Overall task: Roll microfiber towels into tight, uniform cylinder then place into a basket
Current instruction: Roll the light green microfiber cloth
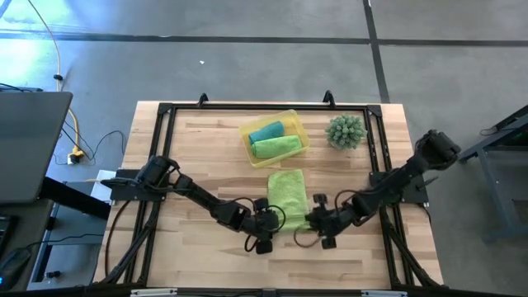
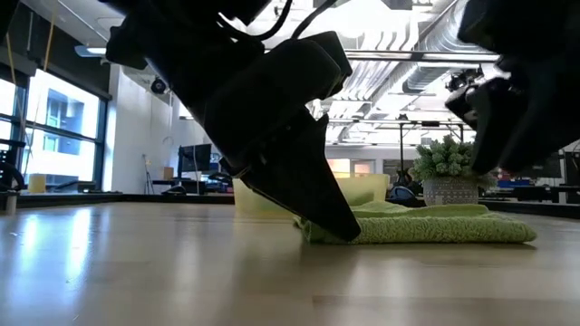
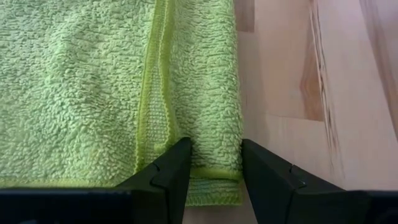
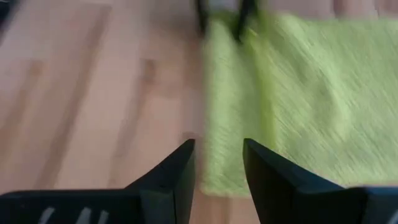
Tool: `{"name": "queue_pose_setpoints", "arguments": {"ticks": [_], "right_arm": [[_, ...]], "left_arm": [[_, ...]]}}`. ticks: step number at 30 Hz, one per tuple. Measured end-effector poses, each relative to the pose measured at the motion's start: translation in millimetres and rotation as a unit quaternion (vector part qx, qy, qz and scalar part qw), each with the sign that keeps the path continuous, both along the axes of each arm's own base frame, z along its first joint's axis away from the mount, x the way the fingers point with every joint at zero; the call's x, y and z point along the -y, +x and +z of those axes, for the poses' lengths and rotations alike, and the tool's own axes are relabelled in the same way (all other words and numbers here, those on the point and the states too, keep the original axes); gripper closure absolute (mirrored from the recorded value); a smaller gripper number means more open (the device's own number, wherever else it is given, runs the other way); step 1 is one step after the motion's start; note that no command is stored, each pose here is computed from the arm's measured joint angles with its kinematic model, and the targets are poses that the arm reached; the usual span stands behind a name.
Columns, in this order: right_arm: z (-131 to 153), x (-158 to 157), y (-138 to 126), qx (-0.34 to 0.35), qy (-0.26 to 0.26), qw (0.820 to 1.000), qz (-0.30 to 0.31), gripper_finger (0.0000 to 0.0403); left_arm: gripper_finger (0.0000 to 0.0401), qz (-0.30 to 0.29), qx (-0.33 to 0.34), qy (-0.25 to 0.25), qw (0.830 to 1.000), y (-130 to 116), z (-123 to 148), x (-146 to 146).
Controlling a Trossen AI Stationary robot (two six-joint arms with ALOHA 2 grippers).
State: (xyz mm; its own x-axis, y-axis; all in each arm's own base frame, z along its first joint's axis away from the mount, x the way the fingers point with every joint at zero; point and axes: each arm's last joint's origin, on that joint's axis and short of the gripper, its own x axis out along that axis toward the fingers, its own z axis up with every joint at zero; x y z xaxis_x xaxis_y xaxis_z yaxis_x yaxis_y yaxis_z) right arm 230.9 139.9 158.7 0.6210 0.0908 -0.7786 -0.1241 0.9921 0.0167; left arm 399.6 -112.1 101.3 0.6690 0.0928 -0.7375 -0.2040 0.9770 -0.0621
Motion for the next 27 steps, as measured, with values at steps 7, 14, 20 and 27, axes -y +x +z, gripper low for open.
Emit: {"name": "queue_pose_setpoints", "arguments": {"ticks": [7, 14, 20, 27], "right_arm": [[-18, -10, -5, 0.032, -0.055, 0.997, 0.045, 0.0276], [-44, -12, 2, 0.008, -0.086, 0.995, 0.058, 0.0228], [-55, -8, 3, -0.019, -0.113, 0.992, 0.047, 0.0204], [-57, -7, 2, -0.035, -0.089, 0.995, 0.022, 0.0258]], "left_arm": [[0.027, 0.004, 0.001, 0.005, 1.0, 0, -1, 0], [0.027, 0.004, 0.003, 0.005, 1.0, 0, -1, 0], [0.027, 0.007, 0.004, -0.006, 1.0, 0, -1, 1], [0.027, -0.014, 0.005, -0.091, 0.996, 1, 1, 10]]}}
